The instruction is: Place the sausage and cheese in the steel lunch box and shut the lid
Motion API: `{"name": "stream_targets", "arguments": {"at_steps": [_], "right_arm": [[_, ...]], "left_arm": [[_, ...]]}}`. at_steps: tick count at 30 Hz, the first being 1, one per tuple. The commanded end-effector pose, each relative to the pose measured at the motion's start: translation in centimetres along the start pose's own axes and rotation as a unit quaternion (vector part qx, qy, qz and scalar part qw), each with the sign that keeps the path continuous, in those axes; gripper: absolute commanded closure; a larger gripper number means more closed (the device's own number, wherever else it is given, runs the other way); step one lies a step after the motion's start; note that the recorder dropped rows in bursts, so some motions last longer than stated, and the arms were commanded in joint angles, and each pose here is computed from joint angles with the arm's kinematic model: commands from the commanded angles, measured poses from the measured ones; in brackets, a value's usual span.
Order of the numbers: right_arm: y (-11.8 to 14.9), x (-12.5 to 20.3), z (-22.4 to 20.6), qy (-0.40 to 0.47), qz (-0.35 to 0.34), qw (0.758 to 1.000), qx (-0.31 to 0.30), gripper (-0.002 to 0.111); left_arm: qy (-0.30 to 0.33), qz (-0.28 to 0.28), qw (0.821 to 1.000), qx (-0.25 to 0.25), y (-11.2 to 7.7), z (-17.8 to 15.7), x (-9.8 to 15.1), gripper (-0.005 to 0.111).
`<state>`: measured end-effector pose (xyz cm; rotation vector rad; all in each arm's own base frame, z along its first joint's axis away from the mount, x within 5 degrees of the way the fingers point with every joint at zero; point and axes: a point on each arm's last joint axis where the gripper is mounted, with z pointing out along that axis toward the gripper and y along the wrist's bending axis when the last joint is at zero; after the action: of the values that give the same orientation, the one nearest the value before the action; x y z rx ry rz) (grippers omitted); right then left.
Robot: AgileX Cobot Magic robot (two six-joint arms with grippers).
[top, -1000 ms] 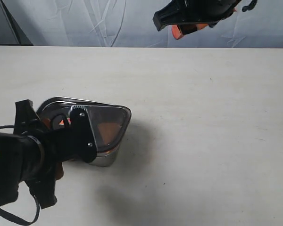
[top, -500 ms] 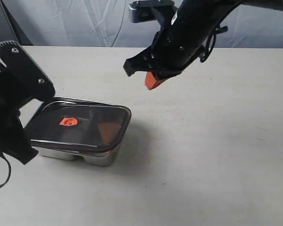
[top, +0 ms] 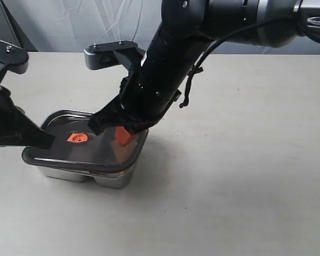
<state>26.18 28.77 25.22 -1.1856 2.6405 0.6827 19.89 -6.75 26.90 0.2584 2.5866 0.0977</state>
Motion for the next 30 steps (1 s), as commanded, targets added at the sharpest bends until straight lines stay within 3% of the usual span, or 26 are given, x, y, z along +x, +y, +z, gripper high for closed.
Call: {"name": "stream_targets", "arguments": {"at_steps": [1,6,13,17,30], "right_arm": [[1.3,0.2,1.3,0.022,-0.021,1.000,-0.007,0.109],[1.8,0.5,4.0,0.053,-0.024,0.998,-0.011,0.109],[1.6,0.4,4.2,0.048,-0.024,0.999,-0.003,0.109],[1.6,0.4,4.2,0.048,-0.025,0.999,-0.001,0.109],[1.4,0.3,4.2,0.045,-0.026,0.999,0.007,0.109]], "left_arm": [[0.032,-0.041,0.998,-0.022,2.5,0.2,0.3,0.107],[0.039,-0.064,0.997,-0.013,3.8,0.4,0.4,0.107],[0.084,-0.042,0.993,0.074,2.1,0.7,1.0,0.107],[0.126,-0.033,0.987,0.096,1.6,1.4,1.3,0.107],[0.165,-0.032,0.981,0.099,1.2,3.8,1.2,0.107]]}}
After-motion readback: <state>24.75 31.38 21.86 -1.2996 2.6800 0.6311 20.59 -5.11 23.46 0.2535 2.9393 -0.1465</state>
